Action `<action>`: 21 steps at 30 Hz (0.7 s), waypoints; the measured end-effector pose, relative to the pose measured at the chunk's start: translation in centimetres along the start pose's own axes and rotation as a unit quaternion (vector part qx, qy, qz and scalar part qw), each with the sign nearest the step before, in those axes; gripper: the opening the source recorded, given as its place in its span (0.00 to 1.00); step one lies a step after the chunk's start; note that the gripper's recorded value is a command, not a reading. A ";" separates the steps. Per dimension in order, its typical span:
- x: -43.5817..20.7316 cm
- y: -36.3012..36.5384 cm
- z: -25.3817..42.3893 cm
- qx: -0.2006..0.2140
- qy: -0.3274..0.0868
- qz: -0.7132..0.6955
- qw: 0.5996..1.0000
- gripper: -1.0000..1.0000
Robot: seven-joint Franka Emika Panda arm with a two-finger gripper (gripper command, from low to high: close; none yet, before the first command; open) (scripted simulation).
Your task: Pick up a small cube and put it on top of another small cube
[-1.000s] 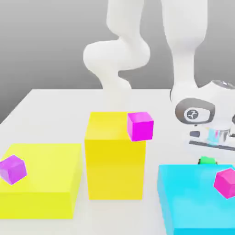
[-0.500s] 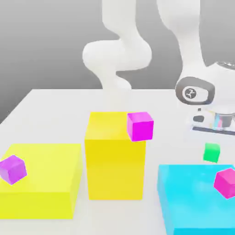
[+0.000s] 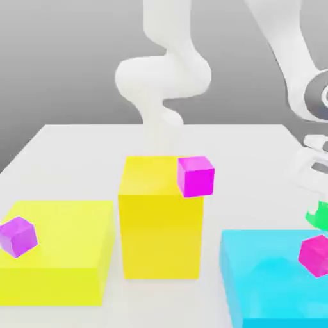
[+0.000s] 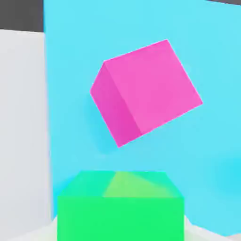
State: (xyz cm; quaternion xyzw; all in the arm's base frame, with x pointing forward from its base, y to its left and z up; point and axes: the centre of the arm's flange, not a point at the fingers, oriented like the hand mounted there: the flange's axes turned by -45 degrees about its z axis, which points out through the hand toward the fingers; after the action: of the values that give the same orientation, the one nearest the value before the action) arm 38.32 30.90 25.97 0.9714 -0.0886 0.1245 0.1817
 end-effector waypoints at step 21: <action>13.5 52.5 13.7 0.021 -0.219 0.517 0.827 0.00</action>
State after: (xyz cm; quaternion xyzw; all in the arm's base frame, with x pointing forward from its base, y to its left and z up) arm 42.66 -24.16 34.67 0.7890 -0.6125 -0.0138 0.0465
